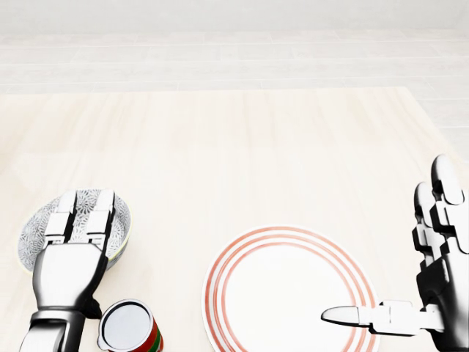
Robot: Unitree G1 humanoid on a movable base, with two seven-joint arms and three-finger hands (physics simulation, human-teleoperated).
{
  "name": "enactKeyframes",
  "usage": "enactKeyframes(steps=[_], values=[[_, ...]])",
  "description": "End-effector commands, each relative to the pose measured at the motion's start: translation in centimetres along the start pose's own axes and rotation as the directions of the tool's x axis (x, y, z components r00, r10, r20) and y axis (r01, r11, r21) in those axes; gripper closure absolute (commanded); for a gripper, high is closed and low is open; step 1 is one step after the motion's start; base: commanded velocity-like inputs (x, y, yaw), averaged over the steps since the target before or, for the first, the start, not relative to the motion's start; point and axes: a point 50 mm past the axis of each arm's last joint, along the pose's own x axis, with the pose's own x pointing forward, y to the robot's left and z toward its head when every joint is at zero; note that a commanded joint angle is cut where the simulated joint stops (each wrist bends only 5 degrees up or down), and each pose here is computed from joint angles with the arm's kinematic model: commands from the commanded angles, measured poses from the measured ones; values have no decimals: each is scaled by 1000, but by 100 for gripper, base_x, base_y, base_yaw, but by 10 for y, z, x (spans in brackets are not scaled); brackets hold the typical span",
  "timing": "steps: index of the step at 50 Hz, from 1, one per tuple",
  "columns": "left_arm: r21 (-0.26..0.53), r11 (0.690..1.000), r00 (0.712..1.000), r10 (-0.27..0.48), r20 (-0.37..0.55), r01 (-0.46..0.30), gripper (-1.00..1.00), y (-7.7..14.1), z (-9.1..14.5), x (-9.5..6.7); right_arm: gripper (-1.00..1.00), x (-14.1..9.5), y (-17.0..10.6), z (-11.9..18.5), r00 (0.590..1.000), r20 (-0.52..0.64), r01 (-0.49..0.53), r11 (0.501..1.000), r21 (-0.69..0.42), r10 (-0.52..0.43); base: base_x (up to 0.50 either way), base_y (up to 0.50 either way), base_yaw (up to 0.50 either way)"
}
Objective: Put the bowl on the plate.
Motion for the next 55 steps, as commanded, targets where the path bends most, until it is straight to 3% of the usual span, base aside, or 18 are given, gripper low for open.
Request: enactKeyframes(steps=[1,16,17,19,20,21,22,46,55], values=[[27,999,999,-43,-1,43,-100,-8,-4,-5,-100,0,1,0,1000,-1,-1,1000,0,1,0,0,0],[27,998,999,-49,-2,49,-100,-9,-4,-6,-100,0,1,-1,1000,-3,0,1000,1,0,0,0,0],[28,998,999,-49,-2,49,-76,-9,-5,-5,-100,1,1,-1,1000,-3,-1,1000,1,1,0,0,0],[28,998,999,-48,-2,48,-4,-9,-5,-5,-100,1,1,-1,1000,-2,0,1000,1,0,0,0,0],[26,999,999,-45,-3,45,47,-8,-5,-5,-100,1,1,0,1000,0,-1,1000,2,1,0,0,0],[26,999,999,-44,-3,44,47,-8,-5,-5,-100,1,1,0,1000,0,-1,1000,1,1,0,0,0],[25,999,999,-43,-5,44,100,-8,-5,-5,-100,1,1,0,1000,0,-1,1000,1,1,0,0,0],[30,999,1000,-23,-6,23,100,-3,-7,-5,-100,2,2,-1,1000,0,-2,1000,-3,2,0,0,0],[-25,1000,999,7,-47,-8,100,17,-12,18,-100,1,2,3,1000,12,-1,1000,-3,1,0,0,0]])
